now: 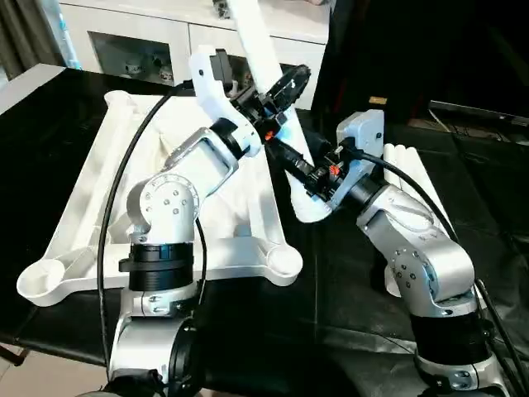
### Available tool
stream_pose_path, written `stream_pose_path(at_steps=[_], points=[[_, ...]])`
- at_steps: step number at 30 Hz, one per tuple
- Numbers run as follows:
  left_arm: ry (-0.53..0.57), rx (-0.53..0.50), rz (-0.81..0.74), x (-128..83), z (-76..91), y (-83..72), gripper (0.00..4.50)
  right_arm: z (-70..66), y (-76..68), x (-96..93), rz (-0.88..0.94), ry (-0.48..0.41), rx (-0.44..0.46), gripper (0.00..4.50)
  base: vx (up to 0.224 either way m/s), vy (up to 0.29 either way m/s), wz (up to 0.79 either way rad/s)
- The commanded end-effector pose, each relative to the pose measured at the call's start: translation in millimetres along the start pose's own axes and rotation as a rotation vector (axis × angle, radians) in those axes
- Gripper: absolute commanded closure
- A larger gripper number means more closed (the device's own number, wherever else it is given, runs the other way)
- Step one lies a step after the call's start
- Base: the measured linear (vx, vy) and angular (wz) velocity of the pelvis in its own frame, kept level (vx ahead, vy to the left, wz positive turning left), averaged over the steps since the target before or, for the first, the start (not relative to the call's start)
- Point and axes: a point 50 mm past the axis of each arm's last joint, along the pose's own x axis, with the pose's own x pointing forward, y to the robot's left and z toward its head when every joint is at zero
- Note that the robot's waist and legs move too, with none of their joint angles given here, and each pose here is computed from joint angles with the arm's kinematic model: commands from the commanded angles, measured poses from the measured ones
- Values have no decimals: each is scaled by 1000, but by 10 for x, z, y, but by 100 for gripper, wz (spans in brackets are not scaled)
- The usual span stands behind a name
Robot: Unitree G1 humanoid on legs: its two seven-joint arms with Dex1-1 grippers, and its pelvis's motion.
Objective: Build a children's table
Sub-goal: Pick table leg
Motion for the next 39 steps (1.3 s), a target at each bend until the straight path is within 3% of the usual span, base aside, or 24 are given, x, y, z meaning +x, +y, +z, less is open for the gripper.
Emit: stream_pose_path(at_steps=[1, 8, 11, 15, 21, 29, 39], points=[[5, 24, -55, 69, 16, -160, 261, -4, -16, 25, -8, 15, -13, 264, 0, 0, 0], [-15, 36, -50, 72, 51, -160, 266, -34, -3, 28, -2, 34, -17, 264, 0, 0, 0], [-13, 72, -38, 65, 72, -148, 266, -37, 10, 29, 9, 26, 23, 194, 0, 0, 0], [7, 186, -35, 51, 141, -121, 266, -47, 33, -11, 78, 46, 58, 186, 0, 0, 0], [50, 288, -108, 41, 222, -153, 266, -44, -4, -101, 119, 112, 46, 119, 0, 0, 0], [184, 367, -301, -56, 231, -241, 266, 45, -168, -195, 180, 187, 173, 112, 0, 0, 0], [264, 372, -418, -99, 280, -324, 266, 77, -190, -208, 297, 245, 231, 112, 0, 0, 0]])
